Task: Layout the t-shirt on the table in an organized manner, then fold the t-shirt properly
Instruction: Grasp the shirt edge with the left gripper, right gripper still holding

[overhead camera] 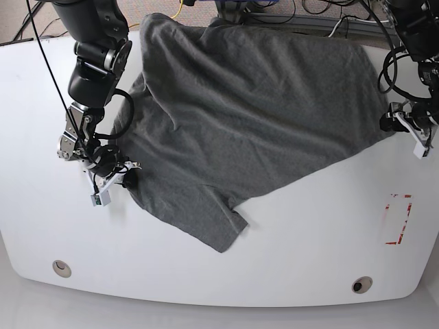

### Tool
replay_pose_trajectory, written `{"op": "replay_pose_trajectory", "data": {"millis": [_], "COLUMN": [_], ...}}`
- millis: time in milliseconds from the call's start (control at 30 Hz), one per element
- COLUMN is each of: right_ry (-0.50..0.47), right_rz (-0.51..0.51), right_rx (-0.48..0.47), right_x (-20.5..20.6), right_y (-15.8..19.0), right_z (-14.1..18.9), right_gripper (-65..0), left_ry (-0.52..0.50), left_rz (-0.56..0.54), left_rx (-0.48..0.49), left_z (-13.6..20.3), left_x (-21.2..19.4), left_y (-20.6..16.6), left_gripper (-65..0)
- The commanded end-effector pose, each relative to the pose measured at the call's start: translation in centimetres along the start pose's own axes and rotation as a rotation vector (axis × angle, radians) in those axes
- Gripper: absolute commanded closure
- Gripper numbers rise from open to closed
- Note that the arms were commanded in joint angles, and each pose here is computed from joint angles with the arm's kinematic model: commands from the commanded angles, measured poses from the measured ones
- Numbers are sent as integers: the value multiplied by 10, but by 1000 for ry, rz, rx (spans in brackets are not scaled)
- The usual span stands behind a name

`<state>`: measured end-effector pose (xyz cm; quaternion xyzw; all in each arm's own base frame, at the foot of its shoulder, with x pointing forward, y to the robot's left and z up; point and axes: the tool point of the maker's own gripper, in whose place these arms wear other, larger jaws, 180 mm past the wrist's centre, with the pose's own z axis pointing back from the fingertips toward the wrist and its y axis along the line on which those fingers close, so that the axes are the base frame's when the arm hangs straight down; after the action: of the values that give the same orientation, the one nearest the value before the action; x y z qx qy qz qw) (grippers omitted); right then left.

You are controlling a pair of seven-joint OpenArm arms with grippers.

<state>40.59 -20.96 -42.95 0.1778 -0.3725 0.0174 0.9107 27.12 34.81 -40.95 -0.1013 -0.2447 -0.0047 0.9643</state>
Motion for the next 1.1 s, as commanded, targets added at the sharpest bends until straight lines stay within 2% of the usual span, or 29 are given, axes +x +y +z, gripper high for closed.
{"op": "replay_pose_trajectory", "data": {"millis": [0,167,433,500,600,700,733,1067], "right_ry": [21,21,21,21,21,21,21,12], "right_rz": [23,23,22,22,22,22,22,26], "right_rx": [-22,-22,-20,-20,-20,-20,-20,-20], "right_x": [5,5,4,4,4,4,4,9], "right_y": [-6,-6,-5,-5,-5,-5,-5,-4], "right_z": [3,3,2,2,2,2,2,2], "right_gripper": [-5,-5,-5,-5,-5,-5,-5,-2], "left_ry": [-23,-27,-25,-25,-17,11,14,10], "left_rz": [-24,-25,-29,-29,-33,-46,-50,-71], "left_rx": [-1,-44,-46,-45,-37,-6,3,27], "left_z": [3,-10,-10,-10,-11,-11,-10,-8], "left_x": [14,16,17,17,15,10,9,13], "left_y": [-1,-20,-21,-21,-20,-14,-12,-10], "left_gripper": [-385,-385,-379,-340,-206,-35,0,0]}}
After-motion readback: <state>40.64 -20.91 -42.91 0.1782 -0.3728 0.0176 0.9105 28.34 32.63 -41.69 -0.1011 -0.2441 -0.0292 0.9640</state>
